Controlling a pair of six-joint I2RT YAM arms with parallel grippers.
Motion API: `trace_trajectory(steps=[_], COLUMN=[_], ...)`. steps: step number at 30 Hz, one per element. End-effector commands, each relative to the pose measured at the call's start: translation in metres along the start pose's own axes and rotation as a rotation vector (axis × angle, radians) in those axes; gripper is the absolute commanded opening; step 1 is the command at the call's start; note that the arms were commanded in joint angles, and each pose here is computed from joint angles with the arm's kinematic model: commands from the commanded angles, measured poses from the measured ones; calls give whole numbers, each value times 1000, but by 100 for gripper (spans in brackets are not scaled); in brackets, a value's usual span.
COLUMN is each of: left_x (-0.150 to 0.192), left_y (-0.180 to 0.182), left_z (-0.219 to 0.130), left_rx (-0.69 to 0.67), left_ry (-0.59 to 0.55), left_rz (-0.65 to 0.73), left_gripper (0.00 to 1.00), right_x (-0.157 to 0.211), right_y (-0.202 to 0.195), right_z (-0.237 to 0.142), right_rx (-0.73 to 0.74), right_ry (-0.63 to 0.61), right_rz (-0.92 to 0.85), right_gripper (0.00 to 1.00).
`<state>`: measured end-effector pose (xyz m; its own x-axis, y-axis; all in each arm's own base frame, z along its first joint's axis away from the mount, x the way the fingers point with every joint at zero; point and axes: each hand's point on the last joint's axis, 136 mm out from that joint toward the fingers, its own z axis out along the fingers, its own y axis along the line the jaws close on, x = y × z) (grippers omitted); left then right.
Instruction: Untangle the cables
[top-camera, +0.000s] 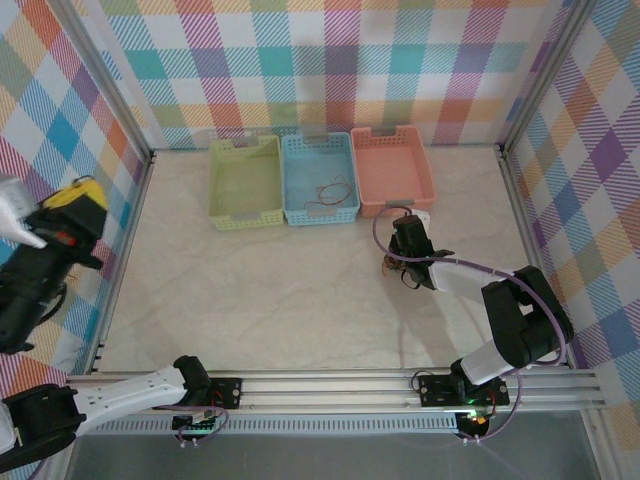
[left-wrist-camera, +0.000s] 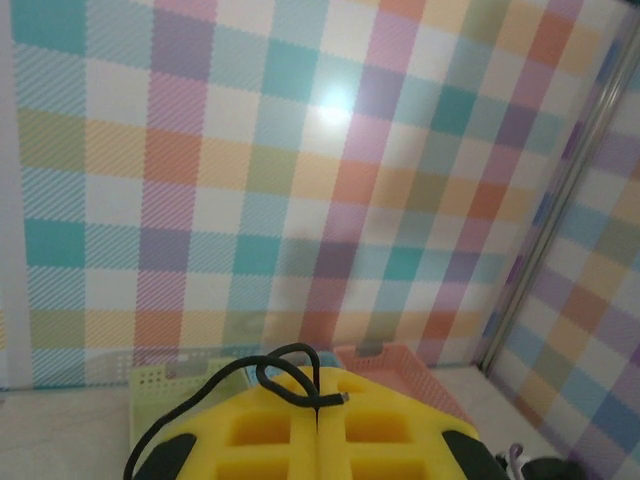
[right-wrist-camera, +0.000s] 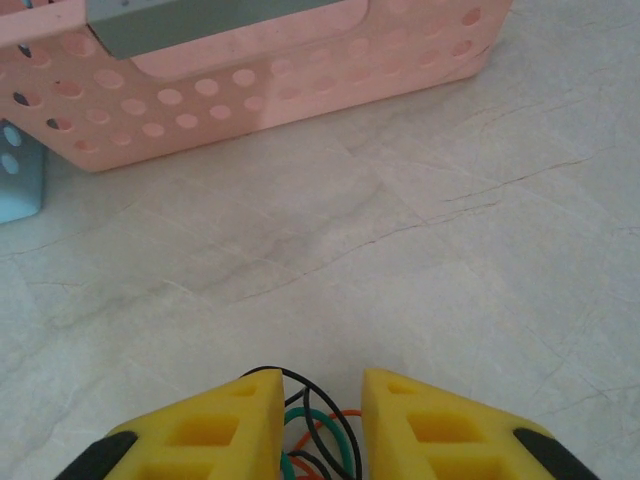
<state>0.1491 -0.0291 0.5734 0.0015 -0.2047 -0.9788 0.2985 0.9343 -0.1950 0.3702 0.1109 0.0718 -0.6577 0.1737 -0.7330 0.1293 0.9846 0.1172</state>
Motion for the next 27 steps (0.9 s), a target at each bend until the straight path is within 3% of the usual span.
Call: trace_trajectory(steps=[1,10,17,27], left_x=[14,-24,-38,-43], left_y=[-25,-48,-57,-70], left_z=[30,55,103,189], left_rx=[13,9,-144,-110], left_ry=[69,-19,-39,-41], left_rz=[88,118,252,200], left_gripper=[0,0,0,0], right_x=[-6,-5,-4,-2], right_y=[6,11,14,16], right_z=[-5,-5,-6,-5], right_rx=[-42,-71,-88,-103], right_ry=[-19,-10,-5,3], right_rz=[20,11,7,5], right_gripper=[28,28,28,28])
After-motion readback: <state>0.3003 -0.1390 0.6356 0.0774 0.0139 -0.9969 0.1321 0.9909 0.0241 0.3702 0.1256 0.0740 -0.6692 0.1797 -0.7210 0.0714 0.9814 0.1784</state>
